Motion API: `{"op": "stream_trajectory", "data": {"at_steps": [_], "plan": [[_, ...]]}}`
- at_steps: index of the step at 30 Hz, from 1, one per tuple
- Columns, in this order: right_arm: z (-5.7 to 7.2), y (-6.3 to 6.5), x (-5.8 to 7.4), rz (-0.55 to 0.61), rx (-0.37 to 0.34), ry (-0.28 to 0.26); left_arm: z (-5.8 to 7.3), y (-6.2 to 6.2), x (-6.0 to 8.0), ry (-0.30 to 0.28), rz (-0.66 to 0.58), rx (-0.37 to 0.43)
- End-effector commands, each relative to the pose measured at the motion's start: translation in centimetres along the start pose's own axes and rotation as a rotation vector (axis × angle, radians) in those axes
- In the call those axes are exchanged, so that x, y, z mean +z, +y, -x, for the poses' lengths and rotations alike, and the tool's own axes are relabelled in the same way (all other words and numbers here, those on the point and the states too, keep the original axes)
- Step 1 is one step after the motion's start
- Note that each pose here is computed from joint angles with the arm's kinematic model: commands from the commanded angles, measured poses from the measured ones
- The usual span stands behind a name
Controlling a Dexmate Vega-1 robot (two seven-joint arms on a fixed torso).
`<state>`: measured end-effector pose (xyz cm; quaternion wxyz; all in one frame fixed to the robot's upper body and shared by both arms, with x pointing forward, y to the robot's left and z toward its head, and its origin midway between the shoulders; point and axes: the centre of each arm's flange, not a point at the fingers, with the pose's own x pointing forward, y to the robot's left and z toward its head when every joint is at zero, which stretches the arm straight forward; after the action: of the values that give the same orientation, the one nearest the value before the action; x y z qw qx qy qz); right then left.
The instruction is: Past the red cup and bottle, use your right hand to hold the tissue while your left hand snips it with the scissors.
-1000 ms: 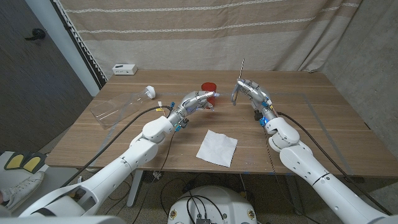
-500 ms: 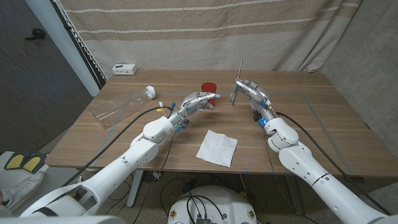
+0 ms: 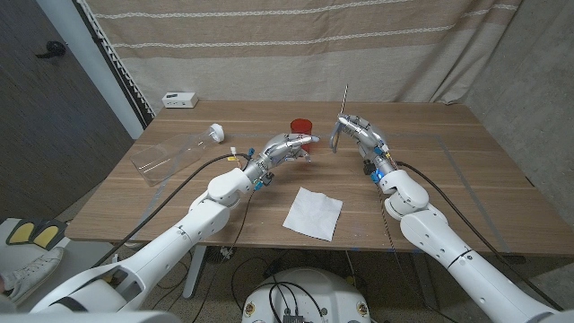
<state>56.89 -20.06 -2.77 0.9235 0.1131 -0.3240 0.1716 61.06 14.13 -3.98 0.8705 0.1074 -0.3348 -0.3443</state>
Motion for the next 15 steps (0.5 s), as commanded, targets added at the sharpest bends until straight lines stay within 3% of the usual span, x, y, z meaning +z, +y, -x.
{"op": "stream_trajectory", "data": {"at_steps": [1,15], "plan": [[-0.21,0.34,-0.13,0.002,0.018,0.003,-0.37,-0.09,-0.17,0.004,-0.004,-0.006],[-0.13,0.75,-0.36,0.001,0.031,0.001,-1.09,-0.52,-0.13,-0.003,-0.012,-0.023]]}}
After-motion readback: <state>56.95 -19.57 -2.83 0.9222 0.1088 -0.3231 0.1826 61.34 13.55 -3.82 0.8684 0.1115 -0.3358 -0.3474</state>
